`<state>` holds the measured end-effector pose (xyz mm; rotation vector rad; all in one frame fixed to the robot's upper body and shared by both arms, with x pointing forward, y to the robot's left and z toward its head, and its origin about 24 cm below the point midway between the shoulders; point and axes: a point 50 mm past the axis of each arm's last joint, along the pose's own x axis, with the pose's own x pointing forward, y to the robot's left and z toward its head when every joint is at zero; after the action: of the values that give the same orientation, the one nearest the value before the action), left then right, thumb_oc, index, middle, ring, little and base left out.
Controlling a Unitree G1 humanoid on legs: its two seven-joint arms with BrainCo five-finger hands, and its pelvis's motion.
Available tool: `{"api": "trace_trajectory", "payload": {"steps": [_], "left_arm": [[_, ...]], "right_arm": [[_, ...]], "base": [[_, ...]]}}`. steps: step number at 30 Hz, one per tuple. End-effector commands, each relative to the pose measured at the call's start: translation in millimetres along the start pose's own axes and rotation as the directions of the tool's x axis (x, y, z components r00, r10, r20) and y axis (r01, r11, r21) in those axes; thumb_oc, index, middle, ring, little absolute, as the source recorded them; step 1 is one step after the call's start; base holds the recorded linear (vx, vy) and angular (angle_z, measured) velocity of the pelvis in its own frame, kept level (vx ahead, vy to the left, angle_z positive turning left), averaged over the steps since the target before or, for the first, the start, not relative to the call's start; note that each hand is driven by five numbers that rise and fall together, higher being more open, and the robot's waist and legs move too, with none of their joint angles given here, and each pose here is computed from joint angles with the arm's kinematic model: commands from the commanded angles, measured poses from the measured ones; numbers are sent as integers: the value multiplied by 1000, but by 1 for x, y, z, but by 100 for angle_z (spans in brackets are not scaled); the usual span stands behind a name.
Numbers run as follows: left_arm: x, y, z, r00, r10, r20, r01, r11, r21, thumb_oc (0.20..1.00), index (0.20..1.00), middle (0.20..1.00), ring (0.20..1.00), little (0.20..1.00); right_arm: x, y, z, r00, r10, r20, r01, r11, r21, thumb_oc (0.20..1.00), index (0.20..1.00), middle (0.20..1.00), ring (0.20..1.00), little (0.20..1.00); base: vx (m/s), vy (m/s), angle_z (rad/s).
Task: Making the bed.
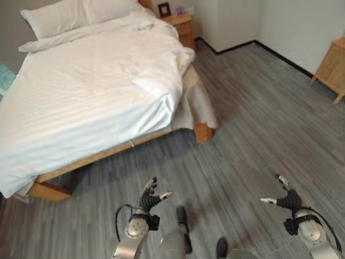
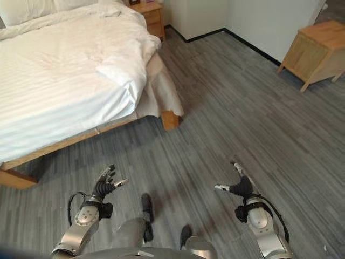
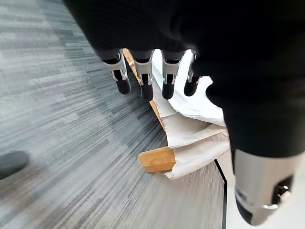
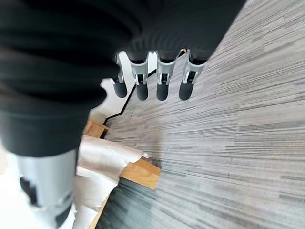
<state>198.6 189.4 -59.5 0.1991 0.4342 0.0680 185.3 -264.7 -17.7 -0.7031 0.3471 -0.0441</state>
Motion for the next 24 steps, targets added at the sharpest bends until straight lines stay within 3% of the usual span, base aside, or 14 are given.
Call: {"api": "trace_trajectory", "payload": {"steps": [1, 11, 19, 24], "left_arm": [[-1, 10, 25, 990, 65, 123, -62, 998, -27, 1000, 1000, 1000, 1000, 1000], [3, 33, 34, 984, 101, 146, -115, 990, 87, 1000, 1000, 1000, 1000, 1000], [12, 47, 49, 966, 178, 188, -191, 980, 54, 1000, 1000, 1000, 1000, 1000], [8, 56, 37, 964, 223, 146, -233, 971, 55, 1000, 1000, 1000, 1000, 1000]], "right_arm": [[10, -25, 33, 986, -66, 150, 68, 998, -8, 1000, 1000, 1000, 1000, 1000], [10, -15, 35, 987, -82, 140, 87, 996, -30, 1000, 1000, 1000, 1000, 1000], [11, -36, 60, 955, -164, 246, 176, 984, -28, 1000, 1000, 1000, 1000, 1000], [9, -29, 48, 967, -170, 192, 183, 982, -51, 1000, 1000, 1000, 1000, 1000]], "base": [[593, 166, 10], [441, 166, 2], [375, -62, 107], [410, -176, 112]]}}
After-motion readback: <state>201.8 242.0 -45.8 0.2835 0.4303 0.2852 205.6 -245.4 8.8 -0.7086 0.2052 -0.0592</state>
